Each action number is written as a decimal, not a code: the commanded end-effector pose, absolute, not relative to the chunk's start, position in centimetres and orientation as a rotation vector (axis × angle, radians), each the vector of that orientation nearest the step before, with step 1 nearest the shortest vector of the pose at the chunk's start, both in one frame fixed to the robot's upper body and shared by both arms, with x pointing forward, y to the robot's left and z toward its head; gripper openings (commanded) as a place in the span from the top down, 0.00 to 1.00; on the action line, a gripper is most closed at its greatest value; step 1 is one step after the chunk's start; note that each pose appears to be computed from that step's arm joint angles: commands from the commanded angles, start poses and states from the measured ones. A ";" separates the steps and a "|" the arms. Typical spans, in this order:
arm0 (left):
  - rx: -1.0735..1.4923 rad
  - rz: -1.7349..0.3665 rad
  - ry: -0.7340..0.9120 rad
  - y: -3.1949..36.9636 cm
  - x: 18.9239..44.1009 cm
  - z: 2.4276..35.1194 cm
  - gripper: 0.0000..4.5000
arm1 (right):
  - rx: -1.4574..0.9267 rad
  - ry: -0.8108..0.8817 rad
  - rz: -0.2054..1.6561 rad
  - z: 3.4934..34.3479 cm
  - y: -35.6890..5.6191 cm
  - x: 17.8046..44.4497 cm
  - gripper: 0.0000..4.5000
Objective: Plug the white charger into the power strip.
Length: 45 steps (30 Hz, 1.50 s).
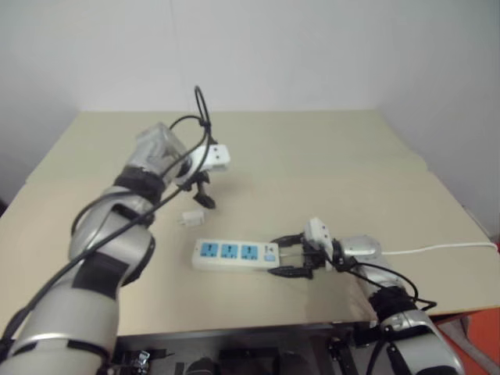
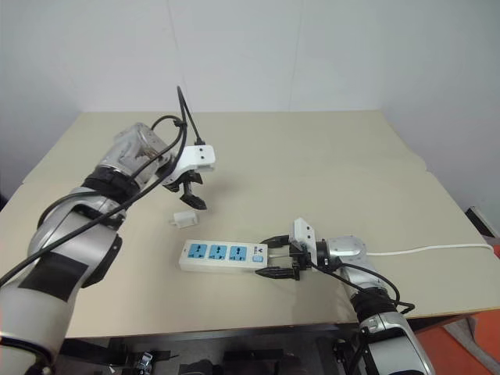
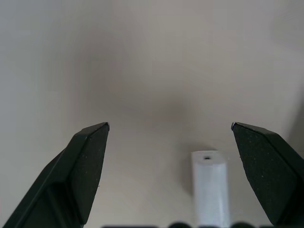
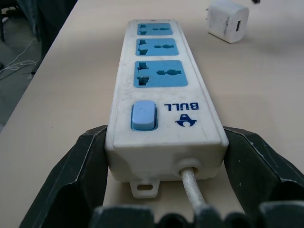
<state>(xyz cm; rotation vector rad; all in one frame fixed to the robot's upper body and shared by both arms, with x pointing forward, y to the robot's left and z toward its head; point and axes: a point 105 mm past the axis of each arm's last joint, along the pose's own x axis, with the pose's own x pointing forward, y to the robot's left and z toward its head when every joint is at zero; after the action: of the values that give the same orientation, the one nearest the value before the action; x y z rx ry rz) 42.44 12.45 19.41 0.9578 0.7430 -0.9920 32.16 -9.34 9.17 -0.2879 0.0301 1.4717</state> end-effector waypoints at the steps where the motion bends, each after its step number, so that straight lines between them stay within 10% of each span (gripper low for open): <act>1: 1.006 -0.999 0.770 12.3 42.5 20.0 0.00 | -0.299 0.066 1.481 8.0 -9.1 31.6 0.24; 29: 1.101 -0.971 0.952 13.2 42.0 15.5 0.00 | -0.311 0.074 1.432 7.2 -8.7 31.1 0.24; 40: 1.071 -0.950 0.952 12.8 42.1 15.6 0.77 | -0.316 0.080 1.421 7.2 -9.0 31.1 0.24; 45: 1.067 -0.961 0.861 12.1 42.6 17.2 0.78 | -0.319 0.078 1.417 7.2 -9.1 31.2 0.24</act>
<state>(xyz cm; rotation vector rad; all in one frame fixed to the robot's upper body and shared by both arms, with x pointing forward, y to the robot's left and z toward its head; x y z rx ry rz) 42.06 12.93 15.03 1.0591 0.9511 -0.9579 31.60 -9.05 8.76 -0.3086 0.0040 1.4085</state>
